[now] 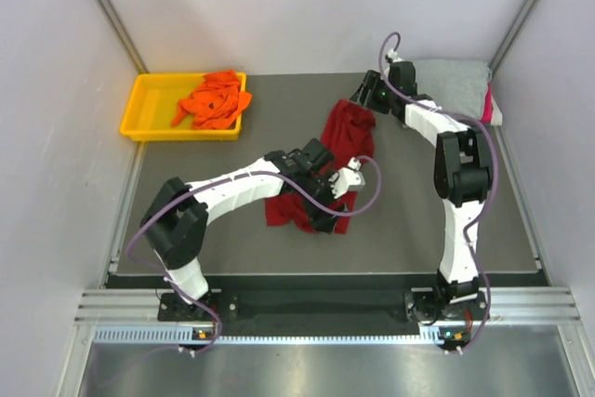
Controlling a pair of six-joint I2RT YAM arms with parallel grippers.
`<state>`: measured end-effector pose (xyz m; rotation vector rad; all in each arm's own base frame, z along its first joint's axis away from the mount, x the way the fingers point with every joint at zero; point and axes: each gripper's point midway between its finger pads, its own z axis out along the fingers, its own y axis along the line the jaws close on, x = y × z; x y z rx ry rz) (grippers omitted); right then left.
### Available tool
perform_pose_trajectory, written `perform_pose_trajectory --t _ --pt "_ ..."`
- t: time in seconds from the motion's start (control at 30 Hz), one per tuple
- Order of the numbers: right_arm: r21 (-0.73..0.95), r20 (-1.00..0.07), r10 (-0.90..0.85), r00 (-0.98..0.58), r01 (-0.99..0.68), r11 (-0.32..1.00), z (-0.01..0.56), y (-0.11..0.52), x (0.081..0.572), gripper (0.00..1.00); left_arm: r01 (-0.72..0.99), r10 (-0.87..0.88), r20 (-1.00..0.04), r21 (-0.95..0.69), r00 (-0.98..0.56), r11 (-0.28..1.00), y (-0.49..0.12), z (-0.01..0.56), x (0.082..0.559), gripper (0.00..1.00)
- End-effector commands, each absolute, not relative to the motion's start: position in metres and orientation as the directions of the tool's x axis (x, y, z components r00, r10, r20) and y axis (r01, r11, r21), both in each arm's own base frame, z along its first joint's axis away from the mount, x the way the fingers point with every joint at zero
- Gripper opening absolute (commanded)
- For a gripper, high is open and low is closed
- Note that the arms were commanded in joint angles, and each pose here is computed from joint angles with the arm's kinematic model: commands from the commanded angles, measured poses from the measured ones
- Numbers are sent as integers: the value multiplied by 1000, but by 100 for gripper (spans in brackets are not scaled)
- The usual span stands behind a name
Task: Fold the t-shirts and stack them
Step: Flatten the tshirt out
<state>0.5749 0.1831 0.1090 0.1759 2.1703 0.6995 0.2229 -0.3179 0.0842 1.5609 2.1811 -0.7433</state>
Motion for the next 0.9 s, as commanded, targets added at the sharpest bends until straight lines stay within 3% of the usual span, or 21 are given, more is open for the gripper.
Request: perform_pose_trajectory --t 0.0,0.03,0.1,0.13,0.17,0.23,0.27,0.33,0.37,0.47,0.63,0.87 --pt "466 -744 336 -577 -88 880 162 151 580 66 966 748 -614 -200 -252 162 -328 122 223 85" --pt "431 -771 317 -552 -85 898 185 140 569 68 966 749 -612 -199 -253 164 -325 129 224 90" --pt "371 -777 302 -552 -14 929 183 117 546 71 974 717 -659 -152 -228 169 -319 154 229 91" --pt "367 -799 305 -518 -18 930 212 113 527 72 972 695 -680 -132 -232 195 -309 162 238 92" --pt "353 -767 294 -570 7 935 184 112 502 72 969 676 -698 -121 -237 214 -301 163 242 92" --pt "380 -779 320 -540 1 925 202 116 469 72 942 601 -752 -77 -270 327 -267 185 267 95" --pt "378 -737 298 -607 -5 926 166 131 437 71 923 580 -760 -68 -293 378 -251 180 276 97" --pt "438 -736 333 -589 -40 898 174 156 406 71 854 545 -754 -40 -366 519 -210 182 299 97" --pt "464 -692 327 -643 -50 884 150 184 375 71 805 563 -722 13 -404 594 -188 173 308 97" --pt "537 -653 339 -677 -97 838 137 233 333 70 701 530 -681 34 -506 712 -145 157 321 98" --pt "638 -554 423 -717 -40 769 117 280 302 69 589 485 -642 64 -594 806 -97 146 319 97" --pt "651 -482 402 -779 -12 759 95 309 280 63 612 473 -653 19 -591 791 -101 144 301 97"
